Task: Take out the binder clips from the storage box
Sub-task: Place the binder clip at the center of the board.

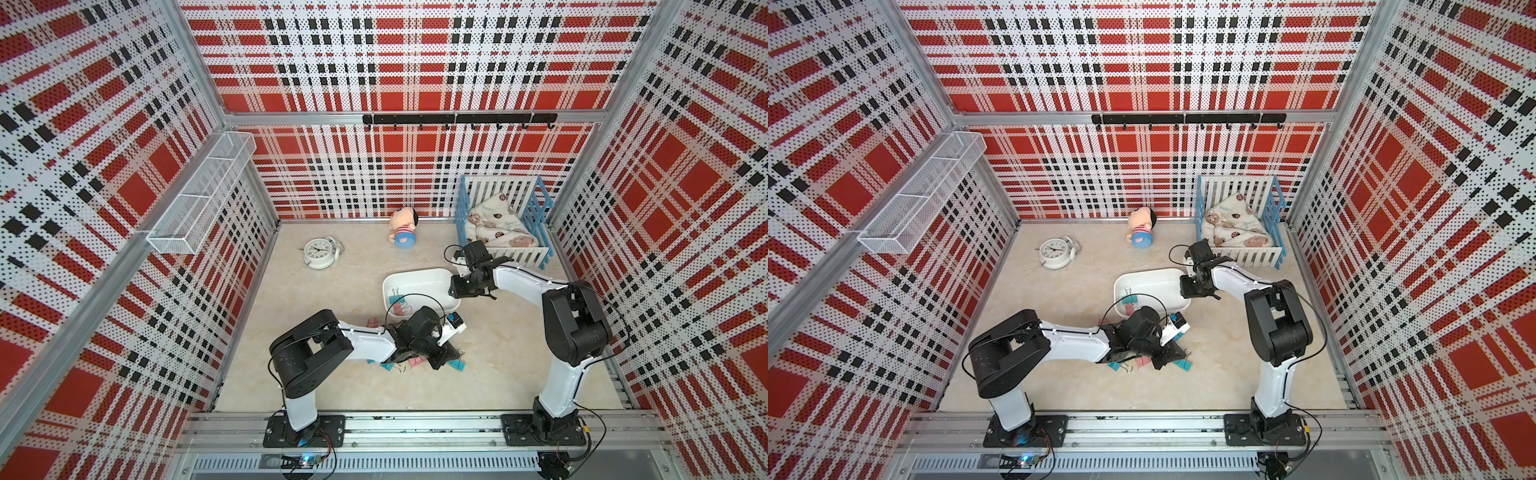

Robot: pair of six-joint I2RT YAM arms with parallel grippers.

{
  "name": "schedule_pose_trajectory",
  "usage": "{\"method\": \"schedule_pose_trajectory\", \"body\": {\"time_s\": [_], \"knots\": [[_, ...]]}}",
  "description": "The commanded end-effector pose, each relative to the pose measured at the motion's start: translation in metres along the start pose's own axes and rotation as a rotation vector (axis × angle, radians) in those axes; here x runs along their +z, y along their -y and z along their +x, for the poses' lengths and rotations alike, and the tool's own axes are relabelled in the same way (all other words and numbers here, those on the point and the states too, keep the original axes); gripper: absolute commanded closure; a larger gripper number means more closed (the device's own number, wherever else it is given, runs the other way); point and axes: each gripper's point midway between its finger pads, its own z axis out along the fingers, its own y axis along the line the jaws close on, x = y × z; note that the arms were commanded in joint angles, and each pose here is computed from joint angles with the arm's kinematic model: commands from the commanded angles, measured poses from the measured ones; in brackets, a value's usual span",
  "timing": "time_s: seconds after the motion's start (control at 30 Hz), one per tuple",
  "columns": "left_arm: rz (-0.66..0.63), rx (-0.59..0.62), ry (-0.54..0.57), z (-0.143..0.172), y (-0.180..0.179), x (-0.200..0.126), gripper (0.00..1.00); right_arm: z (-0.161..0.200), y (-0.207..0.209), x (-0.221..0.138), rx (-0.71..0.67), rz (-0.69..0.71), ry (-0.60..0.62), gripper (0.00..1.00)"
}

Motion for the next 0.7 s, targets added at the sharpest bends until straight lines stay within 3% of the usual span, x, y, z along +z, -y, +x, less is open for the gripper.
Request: {"method": "schedule_pose_trajectory", "body": {"time_s": [0.0, 0.3, 0.67], "knots": [[0.029, 0.014, 0.043, -0.016, -0.003, 0.002, 1.00, 0.002, 0.003, 0.002, 0.000, 0.001, -0.001, 0.65], [0.037, -0.008, 0.025, -0.014, -0.013, 0.007, 1.00, 0.002, 0.003, 0.002, 0.001, 0.003, 0.000, 0.65], [0.042, -0.012, 0.021, -0.010, -0.014, 0.002, 0.78, 0.000, 0.003, 0.001, 0.002, 0.006, 0.001, 0.65]]}}
